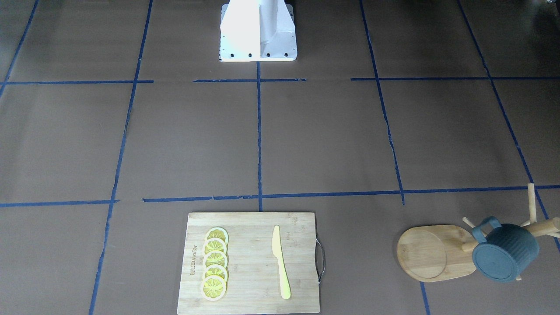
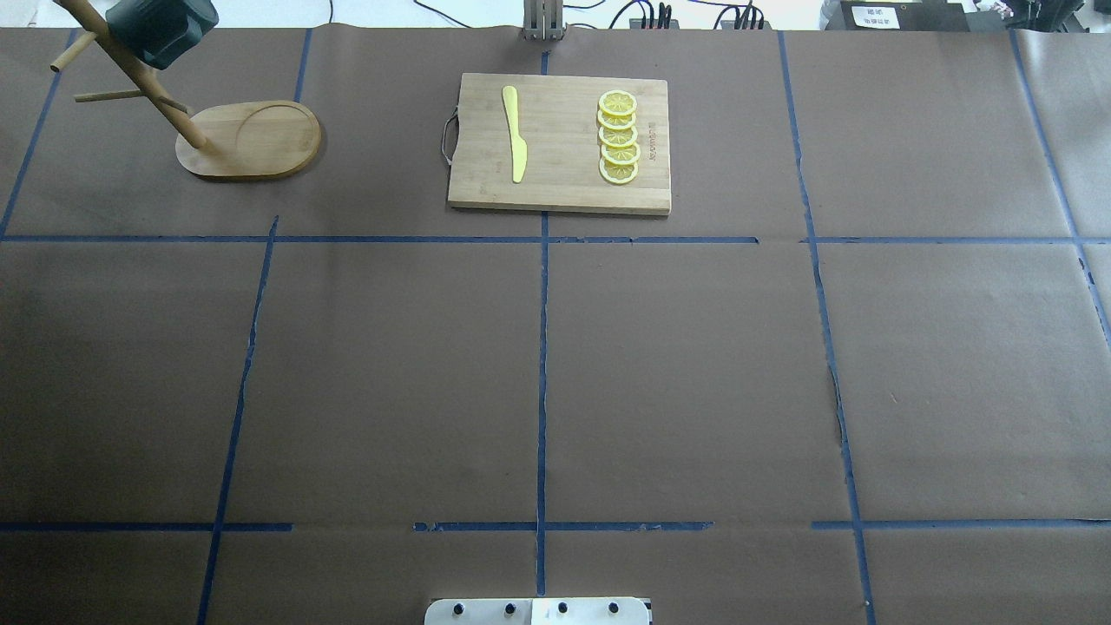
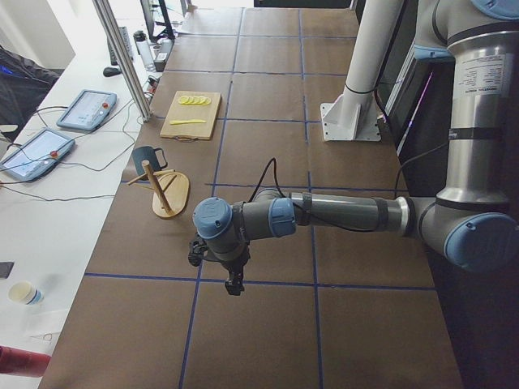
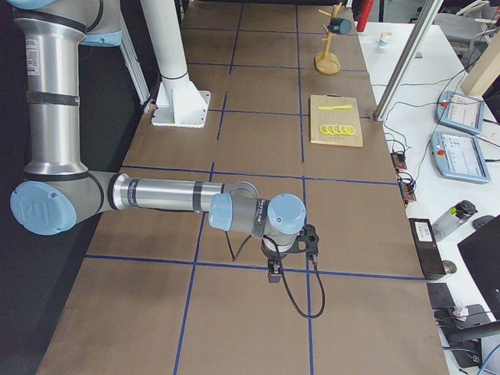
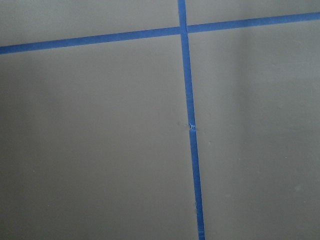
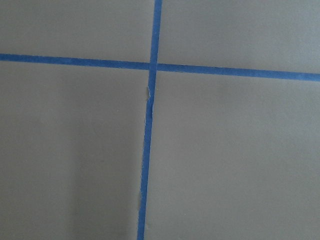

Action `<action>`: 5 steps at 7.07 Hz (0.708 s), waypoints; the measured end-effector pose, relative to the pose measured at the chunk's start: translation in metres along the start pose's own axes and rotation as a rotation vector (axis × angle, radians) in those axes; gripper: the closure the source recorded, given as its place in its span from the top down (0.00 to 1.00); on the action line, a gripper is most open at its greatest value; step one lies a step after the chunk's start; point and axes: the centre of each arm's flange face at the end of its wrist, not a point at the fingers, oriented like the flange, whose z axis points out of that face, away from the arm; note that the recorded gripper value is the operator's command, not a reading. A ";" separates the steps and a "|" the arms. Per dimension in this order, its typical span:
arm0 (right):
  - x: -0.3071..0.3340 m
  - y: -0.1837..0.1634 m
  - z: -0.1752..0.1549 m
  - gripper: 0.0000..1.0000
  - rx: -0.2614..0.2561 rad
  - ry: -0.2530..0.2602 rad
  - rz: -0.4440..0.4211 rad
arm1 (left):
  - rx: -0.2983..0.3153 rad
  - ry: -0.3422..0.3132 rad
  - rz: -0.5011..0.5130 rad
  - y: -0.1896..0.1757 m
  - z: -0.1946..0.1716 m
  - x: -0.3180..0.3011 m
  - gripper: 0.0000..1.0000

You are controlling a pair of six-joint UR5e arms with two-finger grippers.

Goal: Hang cup on storage rack

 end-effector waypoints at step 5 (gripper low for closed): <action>0.024 0.009 -0.012 1.00 0.028 -0.002 0.054 | -0.002 0.001 -0.003 0.001 0.001 -0.001 1.00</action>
